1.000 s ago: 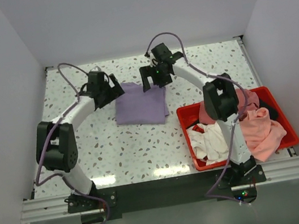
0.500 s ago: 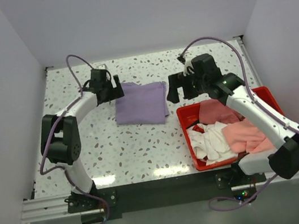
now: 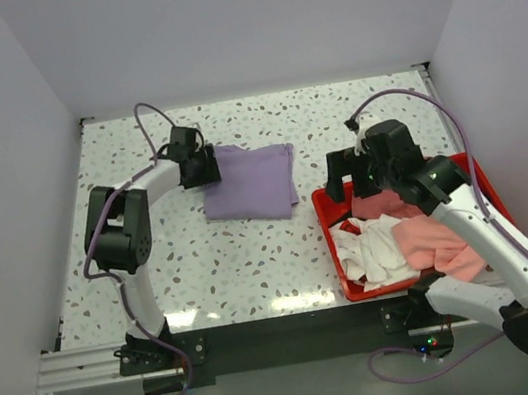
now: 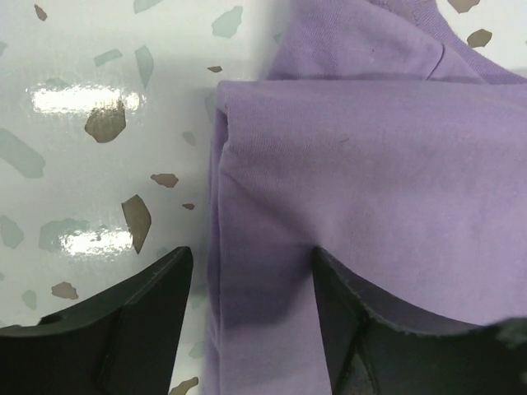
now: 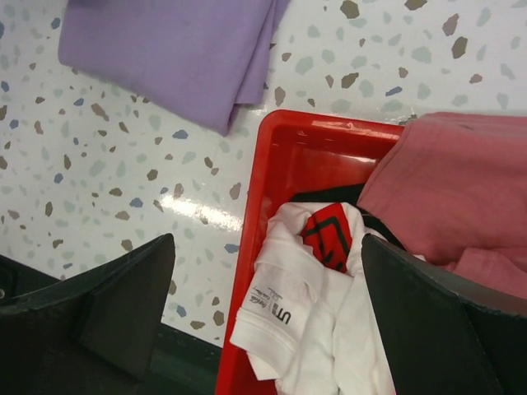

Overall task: Fold and stack the t-shirts
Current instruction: Neatly place the folded tshirt to the corner

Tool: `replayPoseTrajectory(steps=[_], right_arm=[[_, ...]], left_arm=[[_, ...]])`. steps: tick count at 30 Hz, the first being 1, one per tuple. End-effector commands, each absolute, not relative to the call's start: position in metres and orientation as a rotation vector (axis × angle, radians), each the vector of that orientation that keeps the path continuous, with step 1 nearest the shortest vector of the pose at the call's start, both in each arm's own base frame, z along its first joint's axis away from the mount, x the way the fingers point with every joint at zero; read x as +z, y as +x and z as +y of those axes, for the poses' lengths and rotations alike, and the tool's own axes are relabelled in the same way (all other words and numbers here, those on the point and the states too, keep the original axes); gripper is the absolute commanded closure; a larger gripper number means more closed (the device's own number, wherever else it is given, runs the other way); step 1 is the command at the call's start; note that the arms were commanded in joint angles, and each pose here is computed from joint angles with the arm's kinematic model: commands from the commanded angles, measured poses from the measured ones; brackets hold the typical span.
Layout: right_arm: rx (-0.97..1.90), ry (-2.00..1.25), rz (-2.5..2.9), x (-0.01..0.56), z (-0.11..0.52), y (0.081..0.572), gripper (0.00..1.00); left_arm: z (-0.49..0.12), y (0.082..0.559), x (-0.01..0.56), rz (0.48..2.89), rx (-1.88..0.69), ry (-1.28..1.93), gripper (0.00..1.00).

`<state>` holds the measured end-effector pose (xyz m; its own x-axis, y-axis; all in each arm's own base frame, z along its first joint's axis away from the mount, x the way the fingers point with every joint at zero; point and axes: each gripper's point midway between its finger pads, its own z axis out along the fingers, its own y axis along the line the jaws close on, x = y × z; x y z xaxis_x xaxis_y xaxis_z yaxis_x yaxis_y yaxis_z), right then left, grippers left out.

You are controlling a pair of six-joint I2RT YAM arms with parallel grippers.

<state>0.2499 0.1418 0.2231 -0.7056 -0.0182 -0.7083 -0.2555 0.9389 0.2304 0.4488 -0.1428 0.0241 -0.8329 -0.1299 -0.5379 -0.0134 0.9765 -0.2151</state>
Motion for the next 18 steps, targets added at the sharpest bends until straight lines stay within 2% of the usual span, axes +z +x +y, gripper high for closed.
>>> replayPoseTrajectory(steps=[1, 3, 6, 11, 12, 13, 15, 18], right_arm=[[0.303, -0.140, 2.342, 0.218, 0.124, 0.247, 0.01], [0.287, -0.135, 2.340, 0.216, 0.122, 0.247, 0.01], [0.275, -0.130, 2.340, 0.213, 0.119, 0.247, 0.01], [0.216, -0.119, 2.352, 0.205, 0.112, 0.249, 0.01], [0.207, -0.118, 2.355, 0.203, 0.111, 0.250, 0.01], [0.202, -0.120, 2.355, 0.202, 0.111, 0.250, 0.01], [0.182, -0.122, 2.360, 0.198, 0.109, 0.253, 0.01], [0.148, -0.131, 2.367, 0.194, 0.107, 0.257, 0.01]], left_arm=[[-0.160, 0.451, 0.015, 2.548, -0.307, -0.060, 0.38], [-0.160, 0.447, 0.006, 2.568, -0.278, -0.058, 0.43], [-0.161, 0.445, -0.002, 2.584, -0.229, -0.062, 0.59], [-0.150, 0.450, -0.002, 2.582, -0.118, -0.093, 0.76], [-0.146, 0.451, -0.001, 2.582, -0.090, -0.098, 0.81], [-0.143, 0.452, 0.000, 2.582, -0.067, -0.106, 0.91], [-0.135, 0.455, 0.002, 2.572, -0.003, -0.116, 1.00], [-0.125, 0.461, 0.008, 2.548, 0.072, -0.113, 1.00]])
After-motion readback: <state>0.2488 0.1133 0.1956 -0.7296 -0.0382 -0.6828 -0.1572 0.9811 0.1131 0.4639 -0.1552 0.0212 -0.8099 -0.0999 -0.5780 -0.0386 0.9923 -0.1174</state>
